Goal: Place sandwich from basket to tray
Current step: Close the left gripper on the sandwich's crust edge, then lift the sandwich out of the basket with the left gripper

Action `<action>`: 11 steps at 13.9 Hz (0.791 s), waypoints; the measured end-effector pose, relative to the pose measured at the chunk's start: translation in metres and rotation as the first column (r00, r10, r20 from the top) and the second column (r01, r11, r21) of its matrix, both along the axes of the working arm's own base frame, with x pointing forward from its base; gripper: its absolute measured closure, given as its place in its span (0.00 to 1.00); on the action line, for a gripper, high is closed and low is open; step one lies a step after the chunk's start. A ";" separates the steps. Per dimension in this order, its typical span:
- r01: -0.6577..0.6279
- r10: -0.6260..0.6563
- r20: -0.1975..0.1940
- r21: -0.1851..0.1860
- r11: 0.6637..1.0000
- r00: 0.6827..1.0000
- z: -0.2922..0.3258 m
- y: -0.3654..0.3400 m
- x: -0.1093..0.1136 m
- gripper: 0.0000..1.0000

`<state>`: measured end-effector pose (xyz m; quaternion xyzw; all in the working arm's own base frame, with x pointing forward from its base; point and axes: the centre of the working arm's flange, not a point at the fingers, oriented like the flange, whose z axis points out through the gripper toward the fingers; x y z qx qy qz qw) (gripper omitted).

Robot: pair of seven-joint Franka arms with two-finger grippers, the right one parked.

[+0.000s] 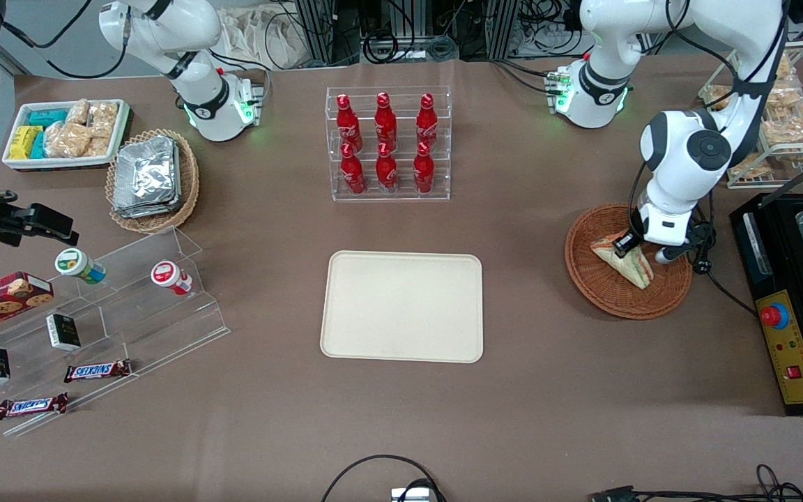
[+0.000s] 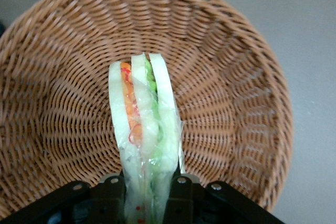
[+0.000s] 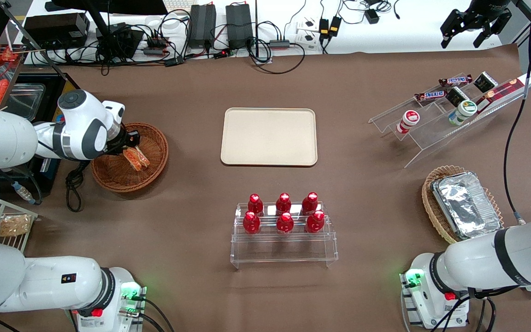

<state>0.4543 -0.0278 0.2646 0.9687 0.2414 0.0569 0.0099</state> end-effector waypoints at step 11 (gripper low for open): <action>0.592 -0.588 -0.060 0.077 0.803 0.806 0.094 -0.038 0.021 0.81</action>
